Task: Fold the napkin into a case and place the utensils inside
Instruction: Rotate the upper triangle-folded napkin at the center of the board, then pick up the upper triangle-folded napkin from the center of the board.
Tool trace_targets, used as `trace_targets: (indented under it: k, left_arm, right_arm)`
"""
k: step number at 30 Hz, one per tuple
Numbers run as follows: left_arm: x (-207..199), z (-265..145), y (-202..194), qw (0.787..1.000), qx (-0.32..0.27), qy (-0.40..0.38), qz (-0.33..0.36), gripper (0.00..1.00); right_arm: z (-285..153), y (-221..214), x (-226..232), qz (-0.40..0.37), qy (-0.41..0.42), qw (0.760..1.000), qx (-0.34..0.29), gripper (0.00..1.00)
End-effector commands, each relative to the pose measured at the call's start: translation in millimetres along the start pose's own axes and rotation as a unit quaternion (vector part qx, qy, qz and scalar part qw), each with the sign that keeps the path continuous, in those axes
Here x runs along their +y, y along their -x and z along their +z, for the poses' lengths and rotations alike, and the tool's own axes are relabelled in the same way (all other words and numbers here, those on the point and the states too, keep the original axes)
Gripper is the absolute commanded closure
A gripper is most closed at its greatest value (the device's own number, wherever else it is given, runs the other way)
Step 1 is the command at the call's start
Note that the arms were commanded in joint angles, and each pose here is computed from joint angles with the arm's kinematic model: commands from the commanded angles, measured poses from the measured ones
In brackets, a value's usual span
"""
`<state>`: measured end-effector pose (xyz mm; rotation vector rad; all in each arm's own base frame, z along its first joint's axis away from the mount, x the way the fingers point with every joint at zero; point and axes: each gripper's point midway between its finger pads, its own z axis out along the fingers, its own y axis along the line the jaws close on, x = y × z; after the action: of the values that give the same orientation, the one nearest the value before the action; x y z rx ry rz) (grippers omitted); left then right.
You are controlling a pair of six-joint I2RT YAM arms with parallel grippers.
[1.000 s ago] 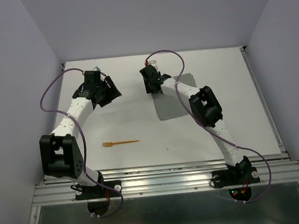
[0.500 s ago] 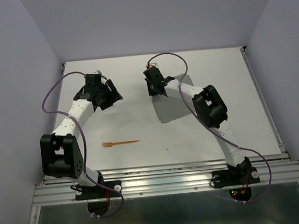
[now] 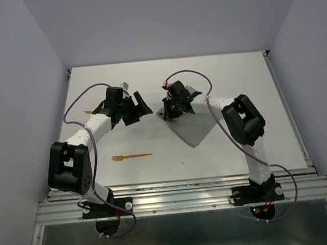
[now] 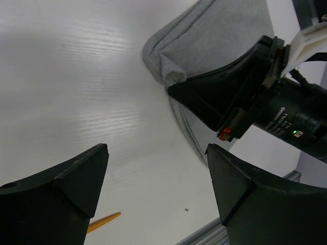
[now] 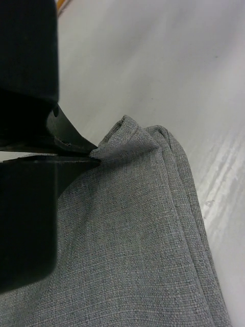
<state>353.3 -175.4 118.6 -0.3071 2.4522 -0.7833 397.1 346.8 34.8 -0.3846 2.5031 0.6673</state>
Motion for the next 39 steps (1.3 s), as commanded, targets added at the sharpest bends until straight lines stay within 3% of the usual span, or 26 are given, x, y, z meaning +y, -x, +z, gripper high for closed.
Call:
trace_targets:
  k: [1,6,16,26,31,39]
  left_arm:
    - [-27.1,18.1,-3.7,0.997,-0.001,-0.074,-0.015,0.11]
    - [-34.6,43.8,-11.0,0.990,0.015,-0.128,-0.054,0.10]
    - [-17.0,80.4,-20.9,0.991,0.035,-0.113,-0.068,0.14]
    - [-14.4,95.0,-25.6,0.990,0.035,-0.109,-0.076,0.27]
    - [-12.9,97.6,-25.1,0.991,0.032,-0.104,-0.078,0.52]
    - [-10.2,91.1,-27.3,0.992,0.033,-0.092,-0.078,0.50]
  right_arm:
    - [-21.4,14.2,37.4,-0.001,0.078,0.997,-0.025,0.99]
    - [-24.2,9.1,39.4,0.008,0.098,0.995,-0.018,0.99]
    - [-33.6,10.0,49.1,0.005,0.120,0.993,-0.017,0.99]
    - [-36.1,10.4,52.4,0.013,0.138,0.990,-0.011,0.99]
    - [-36.9,10.9,48.2,0.019,0.138,0.990,-0.010,0.99]
    - [-34.2,11.0,39.3,0.023,0.125,0.992,-0.011,0.99]
